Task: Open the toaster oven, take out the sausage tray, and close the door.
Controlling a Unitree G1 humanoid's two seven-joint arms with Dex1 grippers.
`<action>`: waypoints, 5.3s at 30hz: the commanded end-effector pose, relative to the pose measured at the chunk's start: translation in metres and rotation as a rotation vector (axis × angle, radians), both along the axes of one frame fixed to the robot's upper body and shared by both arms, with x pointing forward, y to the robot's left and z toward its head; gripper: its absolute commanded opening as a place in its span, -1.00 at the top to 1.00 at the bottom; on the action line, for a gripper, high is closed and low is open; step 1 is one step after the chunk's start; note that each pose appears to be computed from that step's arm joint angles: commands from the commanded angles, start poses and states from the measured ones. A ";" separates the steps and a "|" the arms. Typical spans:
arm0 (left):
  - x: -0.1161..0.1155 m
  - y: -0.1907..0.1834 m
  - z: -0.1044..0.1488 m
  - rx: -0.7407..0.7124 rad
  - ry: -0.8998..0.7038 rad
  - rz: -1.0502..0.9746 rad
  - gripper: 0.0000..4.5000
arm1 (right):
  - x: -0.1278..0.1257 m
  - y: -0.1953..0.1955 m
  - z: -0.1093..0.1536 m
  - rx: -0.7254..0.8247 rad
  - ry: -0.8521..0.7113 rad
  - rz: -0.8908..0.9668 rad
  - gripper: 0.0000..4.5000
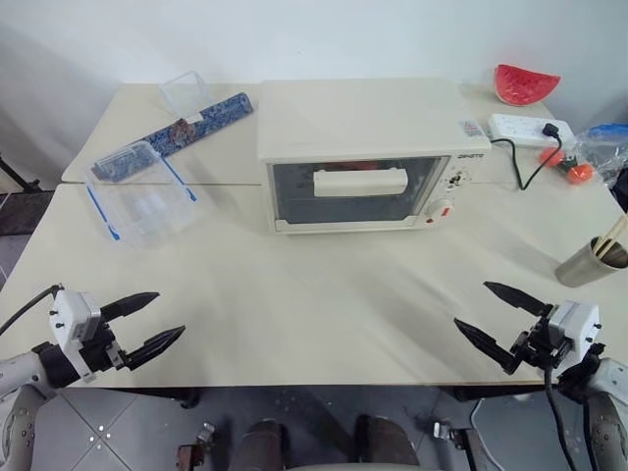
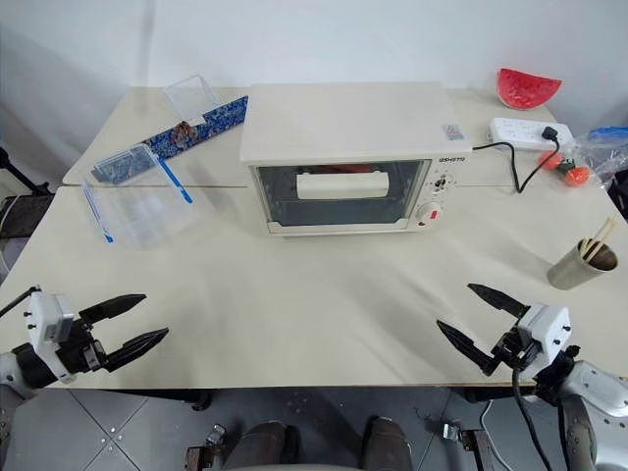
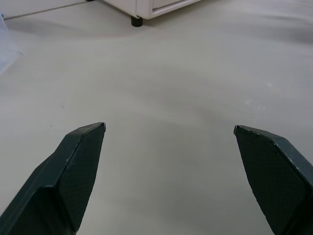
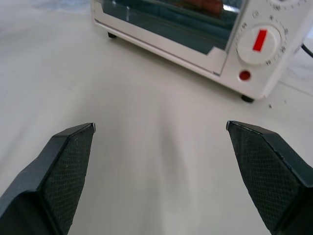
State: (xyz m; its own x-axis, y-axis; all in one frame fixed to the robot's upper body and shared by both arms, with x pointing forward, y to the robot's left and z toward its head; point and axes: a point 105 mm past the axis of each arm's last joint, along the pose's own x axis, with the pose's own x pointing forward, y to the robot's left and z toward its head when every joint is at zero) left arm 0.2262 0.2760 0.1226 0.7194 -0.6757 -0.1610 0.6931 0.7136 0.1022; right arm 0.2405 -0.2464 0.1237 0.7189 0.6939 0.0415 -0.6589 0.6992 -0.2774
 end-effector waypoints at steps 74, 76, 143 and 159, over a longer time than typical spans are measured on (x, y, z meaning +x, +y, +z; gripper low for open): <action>0.113 -0.167 0.082 -0.473 0.013 -0.461 0.99 | 0.034 0.086 0.044 -0.255 -0.212 0.357 -1.00; 0.110 -0.166 0.078 -0.470 0.039 -0.476 0.99 | 0.023 0.062 0.031 -0.270 -0.164 0.273 -1.00; 0.066 -0.113 0.056 -0.249 -0.280 -0.306 -0.89 | 0.141 0.186 0.086 -0.892 -0.870 -0.185 0.96; 0.081 -0.104 0.066 -0.301 -0.285 -0.245 -0.89 | 0.079 0.167 0.053 -0.860 -0.798 -0.055 0.96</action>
